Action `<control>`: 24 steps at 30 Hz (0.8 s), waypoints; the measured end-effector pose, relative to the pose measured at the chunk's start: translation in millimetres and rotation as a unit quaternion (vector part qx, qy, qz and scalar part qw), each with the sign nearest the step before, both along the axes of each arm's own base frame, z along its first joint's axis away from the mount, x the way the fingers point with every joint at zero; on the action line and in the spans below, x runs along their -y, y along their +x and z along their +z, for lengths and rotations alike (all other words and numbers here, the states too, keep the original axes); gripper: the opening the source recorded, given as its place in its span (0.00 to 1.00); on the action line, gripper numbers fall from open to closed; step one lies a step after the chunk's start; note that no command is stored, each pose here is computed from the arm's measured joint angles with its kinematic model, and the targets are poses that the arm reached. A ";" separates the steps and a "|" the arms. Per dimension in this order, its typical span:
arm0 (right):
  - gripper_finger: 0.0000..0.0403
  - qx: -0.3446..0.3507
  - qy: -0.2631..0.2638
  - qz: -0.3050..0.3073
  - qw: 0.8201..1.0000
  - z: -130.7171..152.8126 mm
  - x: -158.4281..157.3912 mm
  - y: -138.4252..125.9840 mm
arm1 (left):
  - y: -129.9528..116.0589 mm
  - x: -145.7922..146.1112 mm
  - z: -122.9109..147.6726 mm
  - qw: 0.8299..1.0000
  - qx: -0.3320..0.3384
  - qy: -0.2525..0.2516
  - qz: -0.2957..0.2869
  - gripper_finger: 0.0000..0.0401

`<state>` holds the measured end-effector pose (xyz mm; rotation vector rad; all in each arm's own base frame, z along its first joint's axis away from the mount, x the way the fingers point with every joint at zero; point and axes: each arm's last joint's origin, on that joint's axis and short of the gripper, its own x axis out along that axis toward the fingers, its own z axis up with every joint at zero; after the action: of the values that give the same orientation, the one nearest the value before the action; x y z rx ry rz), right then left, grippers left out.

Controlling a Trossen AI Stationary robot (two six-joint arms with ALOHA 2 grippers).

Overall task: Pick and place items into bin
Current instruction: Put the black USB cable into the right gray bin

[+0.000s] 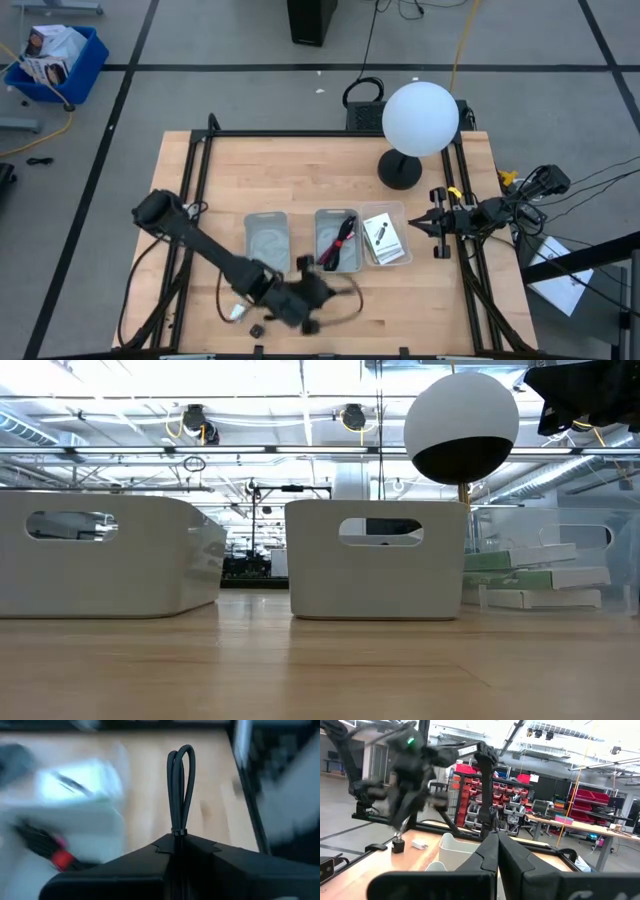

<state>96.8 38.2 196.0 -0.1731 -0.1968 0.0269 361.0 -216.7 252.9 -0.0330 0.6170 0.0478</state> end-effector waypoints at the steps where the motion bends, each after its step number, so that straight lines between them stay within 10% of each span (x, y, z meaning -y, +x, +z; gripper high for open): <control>1: 0.00 0.001 0.001 0.000 1.000 0.3 0.0 0.0 | 3.0 -7.7 8.2 0.999 0.023 -0.012 0.029 0.07; 11: 0.00 0.002 0.011 0.002 1.000 0.6 0.0 -0.1 | 45.7 -82.6 3.3 0.943 0.070 -0.214 0.243 0.04; 24: 0.00 0.002 0.012 0.002 1.000 0.5 0.0 -0.1 | 60.5 -116.2 -45.6 0.925 -0.039 -0.233 0.297 0.05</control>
<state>96.7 38.1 196.6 -0.1483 -0.2017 0.0285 421.5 -100.5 207.2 -0.6843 0.6687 0.4916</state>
